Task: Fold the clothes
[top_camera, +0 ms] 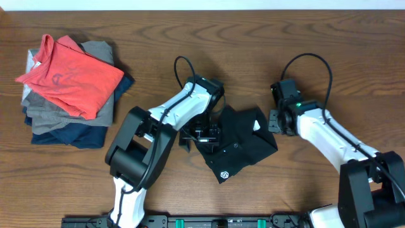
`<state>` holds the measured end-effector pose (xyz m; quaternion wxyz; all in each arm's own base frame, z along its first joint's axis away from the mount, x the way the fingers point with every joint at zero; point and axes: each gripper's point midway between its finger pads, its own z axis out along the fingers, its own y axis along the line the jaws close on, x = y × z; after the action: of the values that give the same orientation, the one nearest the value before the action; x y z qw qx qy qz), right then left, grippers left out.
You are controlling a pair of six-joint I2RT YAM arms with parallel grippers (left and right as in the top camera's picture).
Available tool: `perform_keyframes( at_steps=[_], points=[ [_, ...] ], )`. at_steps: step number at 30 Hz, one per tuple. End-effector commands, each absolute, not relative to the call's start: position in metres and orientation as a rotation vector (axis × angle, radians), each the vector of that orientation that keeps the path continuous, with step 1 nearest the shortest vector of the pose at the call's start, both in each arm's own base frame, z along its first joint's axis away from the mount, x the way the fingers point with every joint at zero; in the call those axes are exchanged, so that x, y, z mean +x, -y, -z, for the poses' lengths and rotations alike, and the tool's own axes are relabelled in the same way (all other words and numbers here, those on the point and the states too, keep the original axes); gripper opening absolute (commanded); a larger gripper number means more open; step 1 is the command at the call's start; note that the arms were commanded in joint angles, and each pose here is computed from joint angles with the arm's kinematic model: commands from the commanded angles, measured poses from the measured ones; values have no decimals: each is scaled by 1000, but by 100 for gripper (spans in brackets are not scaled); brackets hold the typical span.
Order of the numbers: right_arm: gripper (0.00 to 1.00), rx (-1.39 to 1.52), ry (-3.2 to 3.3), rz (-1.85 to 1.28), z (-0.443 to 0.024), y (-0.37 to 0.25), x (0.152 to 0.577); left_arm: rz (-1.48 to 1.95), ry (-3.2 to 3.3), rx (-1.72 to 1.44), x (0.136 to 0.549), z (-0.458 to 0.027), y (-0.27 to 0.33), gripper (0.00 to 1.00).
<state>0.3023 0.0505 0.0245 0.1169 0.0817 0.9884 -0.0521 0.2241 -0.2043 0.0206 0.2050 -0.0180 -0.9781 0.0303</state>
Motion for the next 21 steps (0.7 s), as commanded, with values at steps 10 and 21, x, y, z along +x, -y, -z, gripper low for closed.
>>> perform_keyframes(
  at_steps=[10, 21],
  points=[
    [34, -134, -3087, -692, -89, -146, 234, -423, 3202, -162, 309, -111, 211, 89],
    [39, -354, -3081, -882, -62, -192, 195, -502, 3081, -303, 307, -64, 232, 94]
  ],
)
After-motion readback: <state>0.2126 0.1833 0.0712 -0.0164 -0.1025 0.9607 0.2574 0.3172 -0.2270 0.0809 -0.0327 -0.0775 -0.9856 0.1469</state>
